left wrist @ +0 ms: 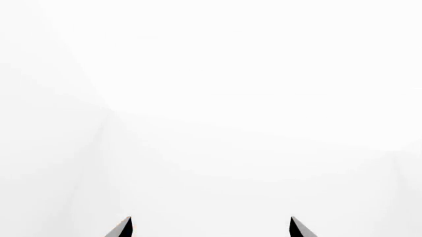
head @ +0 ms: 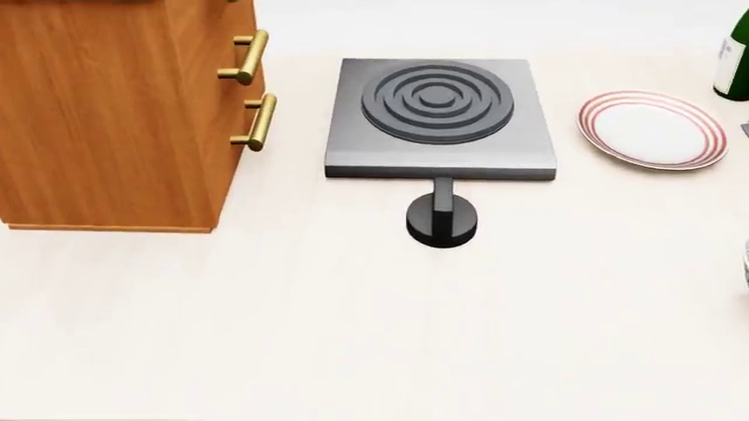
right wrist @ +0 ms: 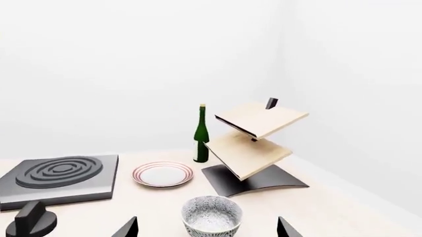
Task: Put the bowl on the stove.
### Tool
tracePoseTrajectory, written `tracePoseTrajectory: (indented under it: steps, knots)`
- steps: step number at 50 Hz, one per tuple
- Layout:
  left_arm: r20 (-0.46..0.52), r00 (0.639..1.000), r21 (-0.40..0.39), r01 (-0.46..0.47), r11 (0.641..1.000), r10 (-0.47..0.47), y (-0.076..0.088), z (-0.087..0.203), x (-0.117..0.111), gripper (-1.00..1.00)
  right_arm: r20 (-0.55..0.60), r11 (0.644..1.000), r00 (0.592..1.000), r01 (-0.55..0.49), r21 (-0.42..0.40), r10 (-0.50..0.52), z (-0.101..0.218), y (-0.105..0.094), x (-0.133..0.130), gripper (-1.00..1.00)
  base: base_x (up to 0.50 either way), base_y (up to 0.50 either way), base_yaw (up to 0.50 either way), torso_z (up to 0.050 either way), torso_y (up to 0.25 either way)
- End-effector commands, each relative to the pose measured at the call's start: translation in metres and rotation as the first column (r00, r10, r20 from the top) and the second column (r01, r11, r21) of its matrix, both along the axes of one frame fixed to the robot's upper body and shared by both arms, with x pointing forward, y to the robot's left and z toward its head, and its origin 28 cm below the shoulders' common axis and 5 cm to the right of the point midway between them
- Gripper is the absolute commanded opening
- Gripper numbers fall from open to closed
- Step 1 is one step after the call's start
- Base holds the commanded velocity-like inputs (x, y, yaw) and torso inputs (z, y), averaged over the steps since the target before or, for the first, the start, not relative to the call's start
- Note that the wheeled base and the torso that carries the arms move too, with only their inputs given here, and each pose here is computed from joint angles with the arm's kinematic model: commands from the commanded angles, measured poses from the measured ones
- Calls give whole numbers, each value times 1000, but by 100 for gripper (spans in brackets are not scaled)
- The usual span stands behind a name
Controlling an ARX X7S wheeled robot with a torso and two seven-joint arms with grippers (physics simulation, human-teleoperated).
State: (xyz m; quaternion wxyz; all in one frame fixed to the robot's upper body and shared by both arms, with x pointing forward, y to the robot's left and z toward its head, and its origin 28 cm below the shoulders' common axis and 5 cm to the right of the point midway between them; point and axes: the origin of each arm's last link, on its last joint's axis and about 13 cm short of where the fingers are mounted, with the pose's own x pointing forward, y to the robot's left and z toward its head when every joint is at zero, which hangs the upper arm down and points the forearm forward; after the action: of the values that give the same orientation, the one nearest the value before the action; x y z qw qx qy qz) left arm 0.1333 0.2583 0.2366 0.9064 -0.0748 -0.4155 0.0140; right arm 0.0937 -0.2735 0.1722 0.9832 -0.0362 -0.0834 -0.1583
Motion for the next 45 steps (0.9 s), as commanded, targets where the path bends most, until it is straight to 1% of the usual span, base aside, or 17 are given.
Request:
tracePoseTrajectory:
  steps: [1,45]
  knots:
    - [26,1000,11,-12,1000,12,1,1,0,100,24,1000,1000,-9,-9,9,0,0,-5,100,500,0,0,0,0]
    - [30,1000,10,-8,1000,8,1,1,0,100,14,1000,1000,-24,-9,24,-2,1,-4,100,500,-1,0,0,1]
